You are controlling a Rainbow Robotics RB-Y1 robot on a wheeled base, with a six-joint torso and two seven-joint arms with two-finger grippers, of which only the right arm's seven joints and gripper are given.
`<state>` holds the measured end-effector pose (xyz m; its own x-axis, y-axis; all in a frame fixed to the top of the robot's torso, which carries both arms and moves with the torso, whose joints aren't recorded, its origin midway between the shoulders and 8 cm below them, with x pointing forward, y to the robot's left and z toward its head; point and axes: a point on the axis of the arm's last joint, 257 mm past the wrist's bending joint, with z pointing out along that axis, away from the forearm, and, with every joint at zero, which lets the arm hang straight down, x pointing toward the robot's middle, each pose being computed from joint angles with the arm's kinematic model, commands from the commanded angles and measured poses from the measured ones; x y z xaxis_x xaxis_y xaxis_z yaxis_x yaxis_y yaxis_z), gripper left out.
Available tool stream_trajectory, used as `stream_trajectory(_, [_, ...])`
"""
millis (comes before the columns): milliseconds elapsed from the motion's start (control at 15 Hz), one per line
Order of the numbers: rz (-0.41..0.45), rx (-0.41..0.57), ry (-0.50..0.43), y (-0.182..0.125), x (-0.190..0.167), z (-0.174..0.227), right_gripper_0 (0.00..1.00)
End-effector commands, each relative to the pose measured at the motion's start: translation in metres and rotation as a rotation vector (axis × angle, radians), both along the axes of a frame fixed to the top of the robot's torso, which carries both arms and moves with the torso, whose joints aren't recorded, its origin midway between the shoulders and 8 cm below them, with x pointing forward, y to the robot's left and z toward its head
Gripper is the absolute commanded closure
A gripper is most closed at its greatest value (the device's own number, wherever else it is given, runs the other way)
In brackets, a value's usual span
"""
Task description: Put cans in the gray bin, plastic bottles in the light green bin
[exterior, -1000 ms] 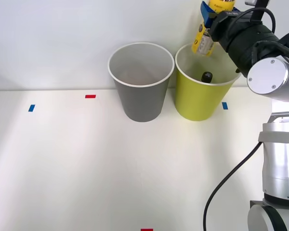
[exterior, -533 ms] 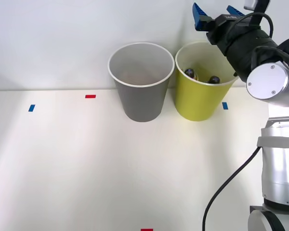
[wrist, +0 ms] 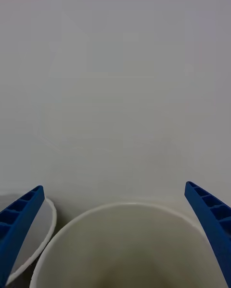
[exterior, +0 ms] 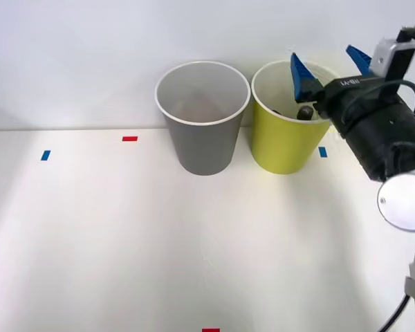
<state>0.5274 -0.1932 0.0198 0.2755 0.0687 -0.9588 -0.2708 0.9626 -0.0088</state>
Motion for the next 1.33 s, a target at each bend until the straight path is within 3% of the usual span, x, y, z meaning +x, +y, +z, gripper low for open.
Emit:
stream_trajectory(67, [-0.032,0.024,-0.055,-0.003,-0.040,-0.018,0.00])
stream_trajectory(267, [-0.097,0.064,-0.094,-0.014,-0.071,-0.042,0.00])
stream_trajectory(533, [-0.171,0.081,-0.077,-0.024,-0.112,-0.086,0.00])
stream_trajectory(933, [-0.203,0.002,-0.018,-0.012,-0.157,-0.134,0.00])
stream_trajectory(1333, [-0.244,-0.089,0.071,-0.021,-0.186,-0.174,0.00])
